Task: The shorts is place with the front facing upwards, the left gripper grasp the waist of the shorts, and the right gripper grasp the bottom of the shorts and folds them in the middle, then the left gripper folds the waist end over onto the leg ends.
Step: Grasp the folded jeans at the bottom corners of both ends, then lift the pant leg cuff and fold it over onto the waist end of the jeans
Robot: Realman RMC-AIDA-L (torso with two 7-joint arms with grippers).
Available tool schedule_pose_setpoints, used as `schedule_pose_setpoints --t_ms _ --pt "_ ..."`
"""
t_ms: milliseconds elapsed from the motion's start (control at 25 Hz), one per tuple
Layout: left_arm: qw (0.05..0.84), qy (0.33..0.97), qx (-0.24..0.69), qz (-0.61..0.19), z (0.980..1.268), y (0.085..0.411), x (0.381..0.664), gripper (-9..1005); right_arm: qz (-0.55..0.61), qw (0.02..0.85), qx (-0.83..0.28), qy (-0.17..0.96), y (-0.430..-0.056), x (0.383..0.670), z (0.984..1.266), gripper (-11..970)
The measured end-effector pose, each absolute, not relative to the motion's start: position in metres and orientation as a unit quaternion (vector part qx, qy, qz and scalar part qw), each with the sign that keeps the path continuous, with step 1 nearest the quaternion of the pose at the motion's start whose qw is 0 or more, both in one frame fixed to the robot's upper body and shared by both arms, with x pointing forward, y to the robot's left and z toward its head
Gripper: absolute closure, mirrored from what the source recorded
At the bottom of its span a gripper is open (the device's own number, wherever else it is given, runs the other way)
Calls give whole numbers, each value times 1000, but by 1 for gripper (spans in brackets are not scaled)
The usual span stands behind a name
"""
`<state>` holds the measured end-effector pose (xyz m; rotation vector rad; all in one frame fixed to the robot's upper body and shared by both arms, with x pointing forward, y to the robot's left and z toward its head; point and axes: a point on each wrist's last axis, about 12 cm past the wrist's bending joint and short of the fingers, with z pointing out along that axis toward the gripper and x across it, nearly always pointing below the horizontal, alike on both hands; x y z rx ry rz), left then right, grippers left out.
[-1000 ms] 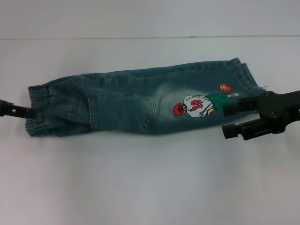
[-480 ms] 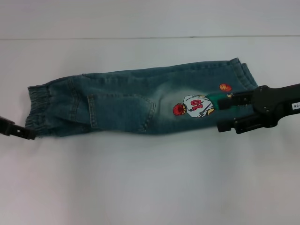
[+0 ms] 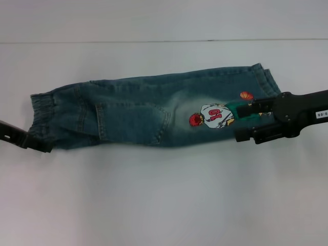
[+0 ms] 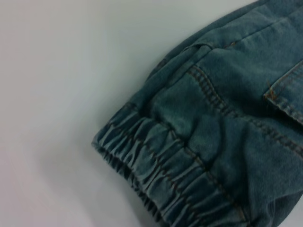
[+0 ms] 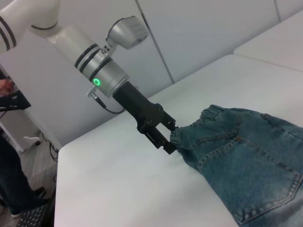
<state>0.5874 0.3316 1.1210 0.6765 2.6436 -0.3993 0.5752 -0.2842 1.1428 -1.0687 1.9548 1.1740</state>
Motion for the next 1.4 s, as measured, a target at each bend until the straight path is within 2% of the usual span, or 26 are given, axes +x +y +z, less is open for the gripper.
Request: schedule_pose_setpoints --t_ms 40,280,680,920,1040,1400 --pt "191 941 241 -143 1121 331 588 129 443 308 -403 739 -284 575 1142 43" --pt "201 940 234 -144 1125 329 591 310 443 309 -400 740 -282 574 1139 43" --pt "196 940 239 -144 1125 329 591 541 442 313 -397 741 -283 575 1139 42" --pt "194 939 245 -143 1124 329 589 790 443 311 -401 739 -280 576 1139 42" --pt "196 938 248 -142 1127 330 589 959 445 308 -403 738 -277 575 1138 59" --pt "201 936 252 -139 1131 330 589 962 442 306 -415 734 -270 573 1133 193"
